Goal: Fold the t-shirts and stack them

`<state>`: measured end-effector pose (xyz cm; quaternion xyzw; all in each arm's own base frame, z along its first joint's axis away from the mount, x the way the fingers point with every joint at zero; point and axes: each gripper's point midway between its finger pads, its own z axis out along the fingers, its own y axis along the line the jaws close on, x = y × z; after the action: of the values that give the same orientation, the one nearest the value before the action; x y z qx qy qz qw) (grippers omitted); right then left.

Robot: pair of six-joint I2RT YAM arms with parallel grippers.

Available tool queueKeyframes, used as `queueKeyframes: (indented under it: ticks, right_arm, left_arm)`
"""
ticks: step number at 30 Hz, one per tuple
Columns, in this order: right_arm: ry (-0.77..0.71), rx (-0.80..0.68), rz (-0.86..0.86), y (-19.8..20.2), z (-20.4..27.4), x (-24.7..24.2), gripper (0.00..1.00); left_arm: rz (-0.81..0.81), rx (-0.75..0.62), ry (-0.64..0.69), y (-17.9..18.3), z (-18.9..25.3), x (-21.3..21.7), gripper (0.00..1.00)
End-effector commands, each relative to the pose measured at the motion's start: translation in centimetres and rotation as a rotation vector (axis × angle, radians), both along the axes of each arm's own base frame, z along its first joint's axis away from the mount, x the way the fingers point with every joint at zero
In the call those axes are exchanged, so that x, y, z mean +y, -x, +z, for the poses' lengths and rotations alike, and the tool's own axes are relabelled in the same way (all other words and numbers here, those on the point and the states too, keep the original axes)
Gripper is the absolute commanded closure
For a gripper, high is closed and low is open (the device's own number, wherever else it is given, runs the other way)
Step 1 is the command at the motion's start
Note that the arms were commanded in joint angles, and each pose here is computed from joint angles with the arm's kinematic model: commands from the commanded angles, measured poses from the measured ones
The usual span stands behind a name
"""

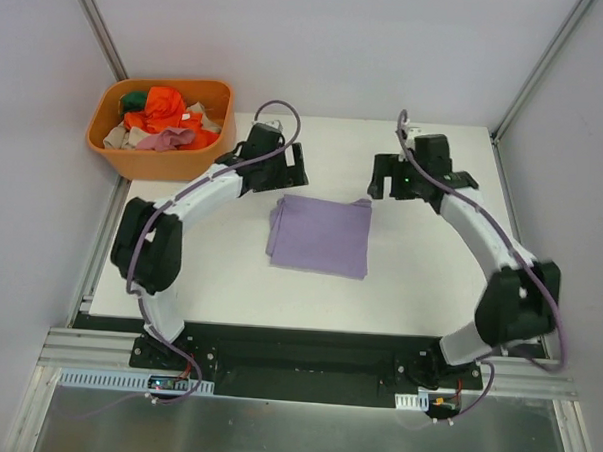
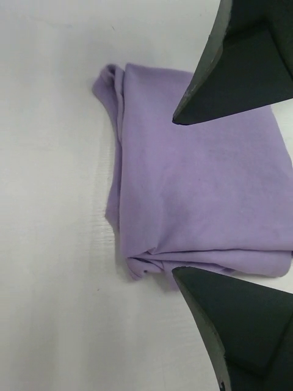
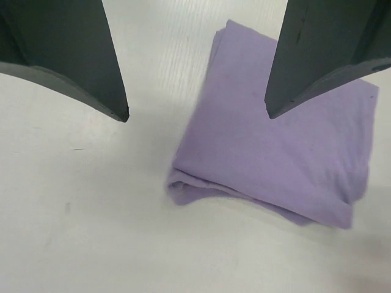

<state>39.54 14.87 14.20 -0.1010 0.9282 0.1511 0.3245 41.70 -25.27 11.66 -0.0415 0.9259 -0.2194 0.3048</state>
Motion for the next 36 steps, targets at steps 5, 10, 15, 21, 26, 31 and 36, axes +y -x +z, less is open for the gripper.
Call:
queueKeyframes:
  ticks: [5, 10, 15, 21, 26, 31, 36]
  right_arm:
    - [-0.116, -0.375, -0.464, 4.9, 8.5, -7.4, 0.04]
    - [-0.241, -0.261, -0.356, 7.7, 6.1, -4.5, 0.04]
    - [-0.253, -0.038, -0.252, 8.7, 2.0, -1.2, 0.04]
    - [-0.114, 0.120, -0.222, 7.5, -2.9, 1.7, 0.02]
    - [-0.011, 0.206, -0.212, 6.6, -5.8, 3.2, 0.08]
    - [0.110, 0.223, -0.254, 6.1, -8.8, 3.2, 0.20]
    - [0.145, 0.286, -0.251, 6.8, -11.0, 3.8, 0.33]
  left_arm:
    - [0.111, -0.211, -0.062, 2.3, 7.0, 4.8, 0.01]
    - [0.124, -0.186, -0.060, 5.8, 5.7, 6.6, 0.01]
    - [0.210, -0.175, -0.073, 8.3, 4.0, 9.1, 0.01]
    - [0.224, -0.144, -0.080, 9.2, 2.5, 9.7, 0.01]
    - [0.216, -0.112, -0.082, 9.1, 1.6, 9.4, 0.01]
    - [0.216, -0.089, -0.088, 8.9, 0.8, 9.3, 0.01]
    - [0.224, -0.079, -0.096, 8.9, 0.4, 9.6, 0.01]
